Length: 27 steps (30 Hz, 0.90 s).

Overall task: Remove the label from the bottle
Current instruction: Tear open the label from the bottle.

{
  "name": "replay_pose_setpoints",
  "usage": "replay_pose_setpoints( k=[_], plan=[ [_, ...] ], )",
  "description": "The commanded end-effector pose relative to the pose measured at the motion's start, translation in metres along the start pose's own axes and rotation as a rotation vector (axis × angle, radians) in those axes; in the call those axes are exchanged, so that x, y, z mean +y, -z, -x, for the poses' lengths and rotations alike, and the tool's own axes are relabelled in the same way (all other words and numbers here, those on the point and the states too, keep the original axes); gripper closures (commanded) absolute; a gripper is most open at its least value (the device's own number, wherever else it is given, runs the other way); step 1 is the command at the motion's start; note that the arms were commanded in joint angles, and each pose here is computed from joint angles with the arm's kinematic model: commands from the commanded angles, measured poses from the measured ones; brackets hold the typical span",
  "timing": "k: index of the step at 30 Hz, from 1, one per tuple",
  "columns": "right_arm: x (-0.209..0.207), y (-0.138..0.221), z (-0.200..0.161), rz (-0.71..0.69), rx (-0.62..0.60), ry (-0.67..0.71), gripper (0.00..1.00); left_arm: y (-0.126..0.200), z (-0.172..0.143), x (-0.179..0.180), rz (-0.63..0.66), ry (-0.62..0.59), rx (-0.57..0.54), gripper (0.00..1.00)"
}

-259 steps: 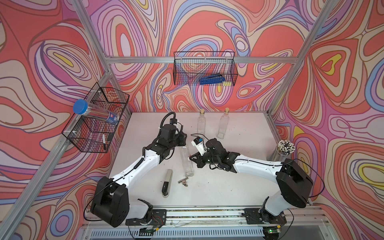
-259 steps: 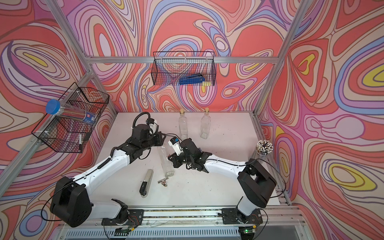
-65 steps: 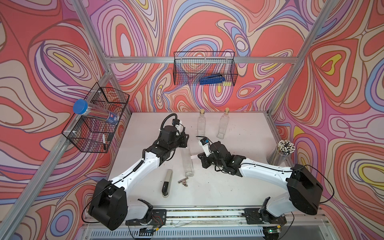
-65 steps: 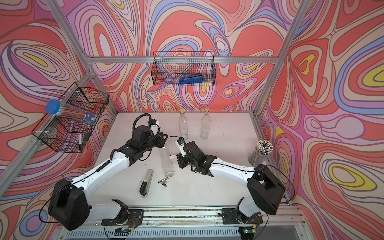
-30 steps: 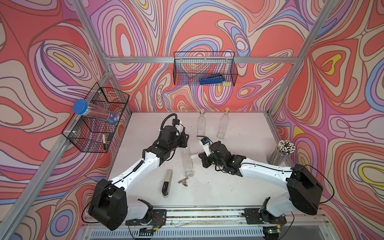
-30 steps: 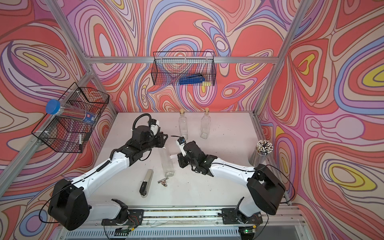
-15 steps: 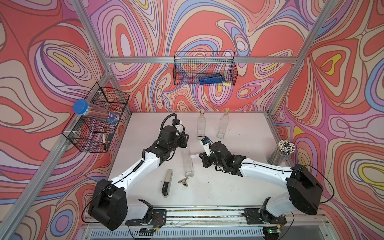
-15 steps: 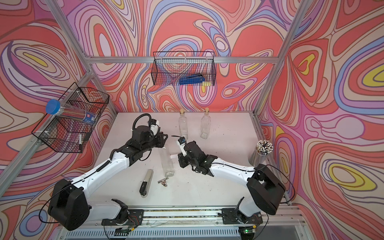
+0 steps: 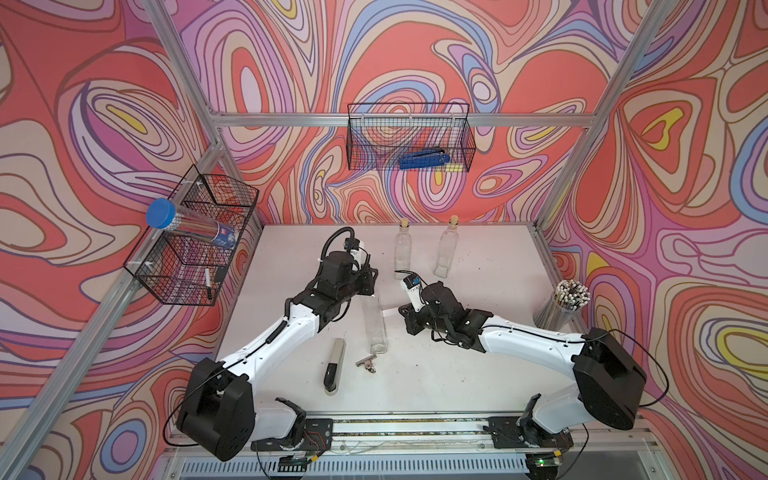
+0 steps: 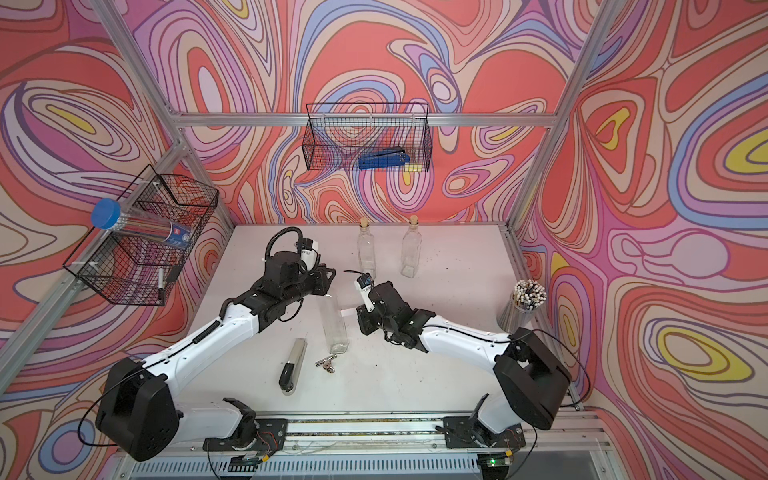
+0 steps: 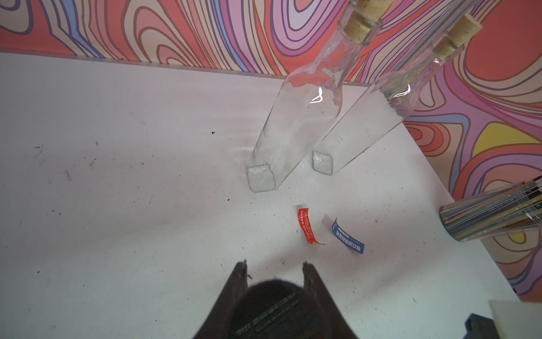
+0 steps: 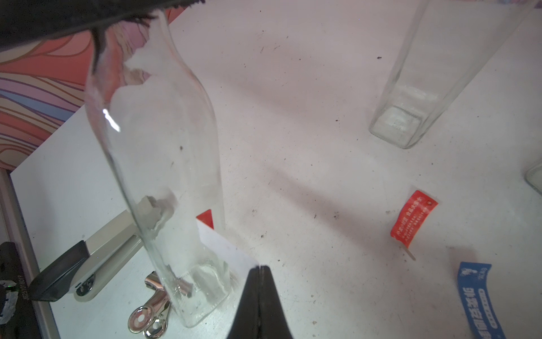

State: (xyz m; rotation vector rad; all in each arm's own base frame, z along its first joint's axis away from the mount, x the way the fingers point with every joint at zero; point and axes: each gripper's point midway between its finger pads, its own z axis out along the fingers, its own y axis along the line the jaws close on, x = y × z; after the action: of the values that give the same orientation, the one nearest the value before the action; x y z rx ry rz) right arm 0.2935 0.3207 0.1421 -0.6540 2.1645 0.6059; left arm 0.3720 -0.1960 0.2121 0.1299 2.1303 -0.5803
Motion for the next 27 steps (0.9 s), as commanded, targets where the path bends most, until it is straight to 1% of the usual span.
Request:
replay_pose_setpoints(
  k=[1,27],
  plan=[
    [-0.0146,0.0044,-0.0008,-0.052,-0.005,0.0,1.0,0.0028,-0.0051,0.0051,0.026,-0.056,0.012,1.0],
    [-0.0189,0.0036,-0.0057,-0.06,0.003,-0.009,1.0,0.0035,-0.0061,0.0054,0.027,-0.055,0.01,1.0]
  ],
)
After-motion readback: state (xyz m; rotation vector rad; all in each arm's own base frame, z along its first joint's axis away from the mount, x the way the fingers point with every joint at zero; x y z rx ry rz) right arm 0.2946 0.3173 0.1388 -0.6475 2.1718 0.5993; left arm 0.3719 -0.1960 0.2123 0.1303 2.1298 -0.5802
